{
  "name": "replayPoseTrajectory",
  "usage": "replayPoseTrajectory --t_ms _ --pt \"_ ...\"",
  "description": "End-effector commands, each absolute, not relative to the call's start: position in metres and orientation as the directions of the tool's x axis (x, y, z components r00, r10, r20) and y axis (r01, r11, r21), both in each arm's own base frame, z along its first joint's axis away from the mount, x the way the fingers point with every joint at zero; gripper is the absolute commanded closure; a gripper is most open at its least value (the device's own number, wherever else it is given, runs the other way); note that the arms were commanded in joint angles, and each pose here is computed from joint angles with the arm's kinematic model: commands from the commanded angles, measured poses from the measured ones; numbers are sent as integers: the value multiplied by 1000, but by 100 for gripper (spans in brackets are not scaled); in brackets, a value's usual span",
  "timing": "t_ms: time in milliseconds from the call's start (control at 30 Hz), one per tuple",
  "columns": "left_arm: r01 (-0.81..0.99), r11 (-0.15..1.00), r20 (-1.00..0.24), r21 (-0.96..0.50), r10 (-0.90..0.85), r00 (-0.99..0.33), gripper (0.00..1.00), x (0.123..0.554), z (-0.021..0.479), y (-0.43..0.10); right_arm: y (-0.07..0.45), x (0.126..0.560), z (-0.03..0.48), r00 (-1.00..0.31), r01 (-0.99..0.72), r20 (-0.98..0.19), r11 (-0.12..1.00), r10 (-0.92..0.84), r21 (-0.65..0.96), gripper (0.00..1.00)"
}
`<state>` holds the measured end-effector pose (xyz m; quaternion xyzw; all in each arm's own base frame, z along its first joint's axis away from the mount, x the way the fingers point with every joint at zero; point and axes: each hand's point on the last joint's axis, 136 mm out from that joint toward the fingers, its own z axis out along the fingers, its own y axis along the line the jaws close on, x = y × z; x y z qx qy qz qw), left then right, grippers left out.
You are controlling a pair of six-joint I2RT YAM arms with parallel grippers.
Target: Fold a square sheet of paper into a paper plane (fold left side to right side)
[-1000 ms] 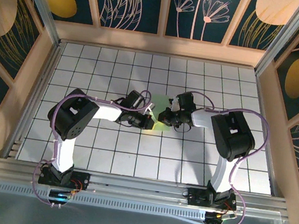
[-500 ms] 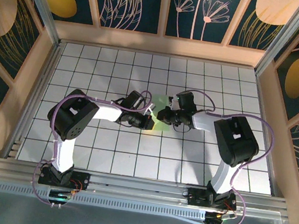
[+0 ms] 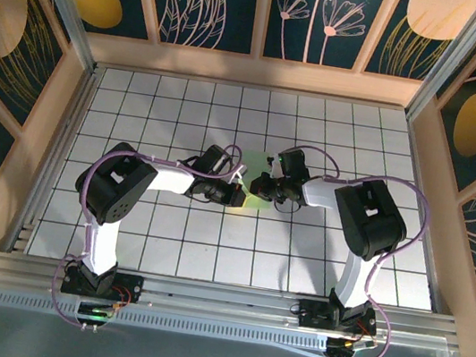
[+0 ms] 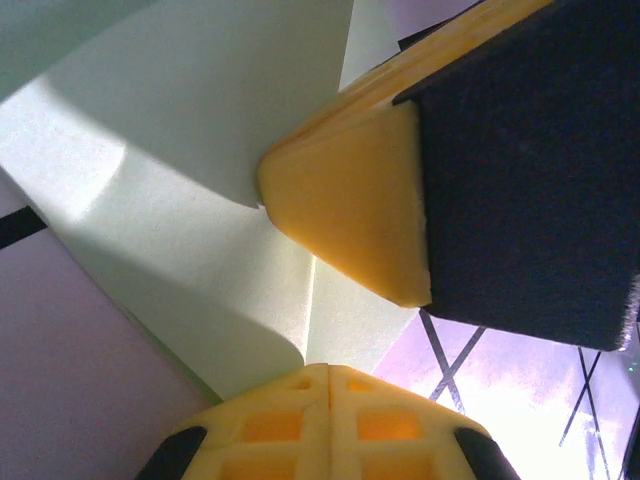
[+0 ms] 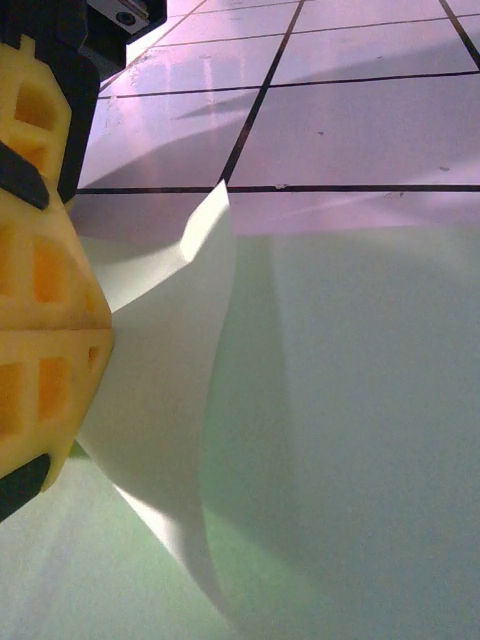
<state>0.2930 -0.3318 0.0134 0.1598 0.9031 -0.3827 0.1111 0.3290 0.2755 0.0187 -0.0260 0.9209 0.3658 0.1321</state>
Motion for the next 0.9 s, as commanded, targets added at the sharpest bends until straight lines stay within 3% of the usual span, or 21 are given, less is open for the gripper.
replayPoseTrajectory --t_ms 0,867 --pt "296 777 -212 -555 212 -954 100 276 -32 -299 259 340 5 -958 -124 -277 777 68 617 100" --pt "297 778 -208 -554 216 -954 100 274 -34 -298 213 402 11 -932 -64 -313 768 181 637 100"
